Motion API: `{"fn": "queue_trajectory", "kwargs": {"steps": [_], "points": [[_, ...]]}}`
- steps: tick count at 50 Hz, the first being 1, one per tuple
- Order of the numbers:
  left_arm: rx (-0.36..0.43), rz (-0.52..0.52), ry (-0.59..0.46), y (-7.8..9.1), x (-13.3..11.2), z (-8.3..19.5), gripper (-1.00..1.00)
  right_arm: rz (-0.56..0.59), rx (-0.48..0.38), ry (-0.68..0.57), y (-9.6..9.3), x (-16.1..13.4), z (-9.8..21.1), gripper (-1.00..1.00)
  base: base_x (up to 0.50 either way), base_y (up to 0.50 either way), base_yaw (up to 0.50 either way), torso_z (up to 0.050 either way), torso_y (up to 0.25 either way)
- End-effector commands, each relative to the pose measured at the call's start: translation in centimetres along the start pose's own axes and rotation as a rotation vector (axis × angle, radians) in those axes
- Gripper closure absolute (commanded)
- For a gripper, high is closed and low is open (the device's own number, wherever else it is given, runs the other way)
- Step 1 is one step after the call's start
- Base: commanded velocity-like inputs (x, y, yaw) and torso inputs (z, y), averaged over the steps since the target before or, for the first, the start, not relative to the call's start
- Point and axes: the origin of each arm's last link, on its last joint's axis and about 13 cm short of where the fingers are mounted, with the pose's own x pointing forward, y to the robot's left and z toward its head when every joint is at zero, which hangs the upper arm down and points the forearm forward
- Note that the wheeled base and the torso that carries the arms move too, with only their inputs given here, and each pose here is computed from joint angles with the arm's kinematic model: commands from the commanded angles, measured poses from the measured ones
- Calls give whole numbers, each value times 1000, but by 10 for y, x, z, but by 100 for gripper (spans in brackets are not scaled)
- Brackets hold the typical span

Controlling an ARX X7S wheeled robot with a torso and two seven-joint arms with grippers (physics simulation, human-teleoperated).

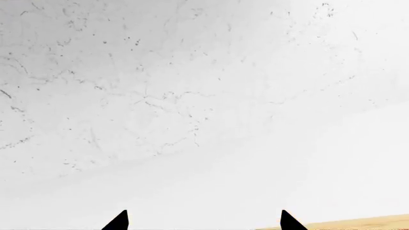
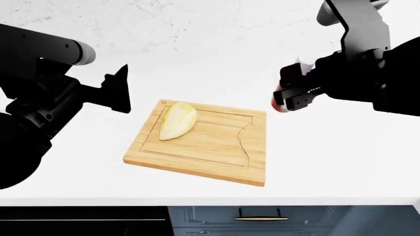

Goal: Pick the chicken breast from the plate and place it on the cutting board. Then pick the condiment bottle from the cabinet and place it next to the cutting board.

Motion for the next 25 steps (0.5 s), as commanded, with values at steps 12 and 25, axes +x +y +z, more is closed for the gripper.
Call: {"fn": "queue_trajectory", "kwargs": {"steps": [12,25], "points": [[-1,3,5,0,0,-3,-100,32,31,95,0,-6,2,100,0,0,0,0,0],[-6,3,6,0,0,-4,-100,32,-2,157,1,-8,3,100,0,0,0,0,0]]}}
